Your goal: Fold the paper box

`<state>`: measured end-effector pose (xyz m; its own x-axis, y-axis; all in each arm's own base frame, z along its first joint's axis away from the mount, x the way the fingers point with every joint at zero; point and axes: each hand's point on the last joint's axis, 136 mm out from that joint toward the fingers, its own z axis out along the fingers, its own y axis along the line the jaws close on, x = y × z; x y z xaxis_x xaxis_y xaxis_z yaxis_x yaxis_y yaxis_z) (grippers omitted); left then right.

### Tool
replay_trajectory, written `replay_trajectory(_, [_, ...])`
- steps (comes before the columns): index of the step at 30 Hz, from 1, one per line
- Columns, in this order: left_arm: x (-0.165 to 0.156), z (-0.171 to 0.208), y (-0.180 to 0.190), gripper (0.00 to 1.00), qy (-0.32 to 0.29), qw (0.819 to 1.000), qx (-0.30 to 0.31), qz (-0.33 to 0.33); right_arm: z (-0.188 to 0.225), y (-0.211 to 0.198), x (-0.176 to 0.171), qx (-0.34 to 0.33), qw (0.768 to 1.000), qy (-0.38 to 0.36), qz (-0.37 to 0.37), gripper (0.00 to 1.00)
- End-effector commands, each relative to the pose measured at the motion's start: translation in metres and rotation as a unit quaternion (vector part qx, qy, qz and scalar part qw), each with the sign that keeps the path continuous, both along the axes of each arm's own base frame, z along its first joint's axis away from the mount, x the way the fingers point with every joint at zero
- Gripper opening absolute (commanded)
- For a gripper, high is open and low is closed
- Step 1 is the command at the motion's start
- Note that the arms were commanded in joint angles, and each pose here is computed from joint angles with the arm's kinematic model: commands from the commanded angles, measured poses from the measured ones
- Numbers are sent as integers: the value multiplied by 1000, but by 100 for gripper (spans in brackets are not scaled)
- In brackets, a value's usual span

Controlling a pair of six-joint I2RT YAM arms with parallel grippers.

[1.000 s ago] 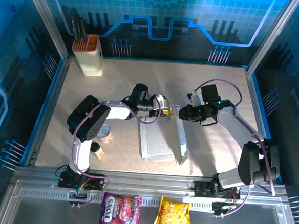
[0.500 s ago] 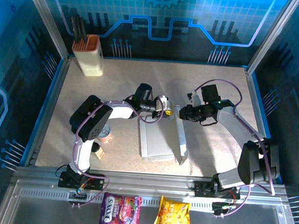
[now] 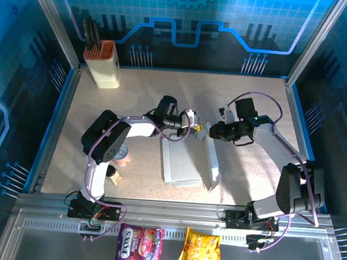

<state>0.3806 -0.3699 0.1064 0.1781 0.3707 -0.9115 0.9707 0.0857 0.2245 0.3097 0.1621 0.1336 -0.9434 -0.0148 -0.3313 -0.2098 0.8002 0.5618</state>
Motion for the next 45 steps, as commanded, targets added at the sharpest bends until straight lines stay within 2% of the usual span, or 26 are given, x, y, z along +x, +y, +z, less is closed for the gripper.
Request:
replay_trajectory(1, [-16, -1, -12, 0, 13, 1000, -11, -23, -16, -7, -5, -19, 999, 27, -3, 27])
replay_trajectory(13, [-14, -9, -3, 0, -3, 999, 16, 42, 11, 3, -9, 39, 999, 11, 2, 36])
replay_trajectory(20, [-20, -10, -1, 0, 6, 997, 31, 76, -24, -22, -6, -51, 998, 37, -29, 33])
replay_trajectory(26, [-32, -9, 3, 0, 17, 992, 37, 118, -17, 1, -16, 9, 999, 34, 19, 30])
replay_trajectory(29, [-38, -10, 3, 1, 27, 990, 32, 136, -15, 5, -23, 6, 999, 32, 39, 30])
replay_trajectory(33, [-44, -16, 1, 13, 36, 989, 31, 137, -17, 5, -25, 3, 998, 32, 45, 29])
replay_trajectory(41, [-45, -20, -5, 28, 40, 990, 43, 126, -17, 6, -24, 2, 998, 33, 47, 28])
replay_trajectory(45, [-53, -20, -11, 28, 50, 991, 45, 118, -16, 7, -25, 6, 998, 32, 49, 27])
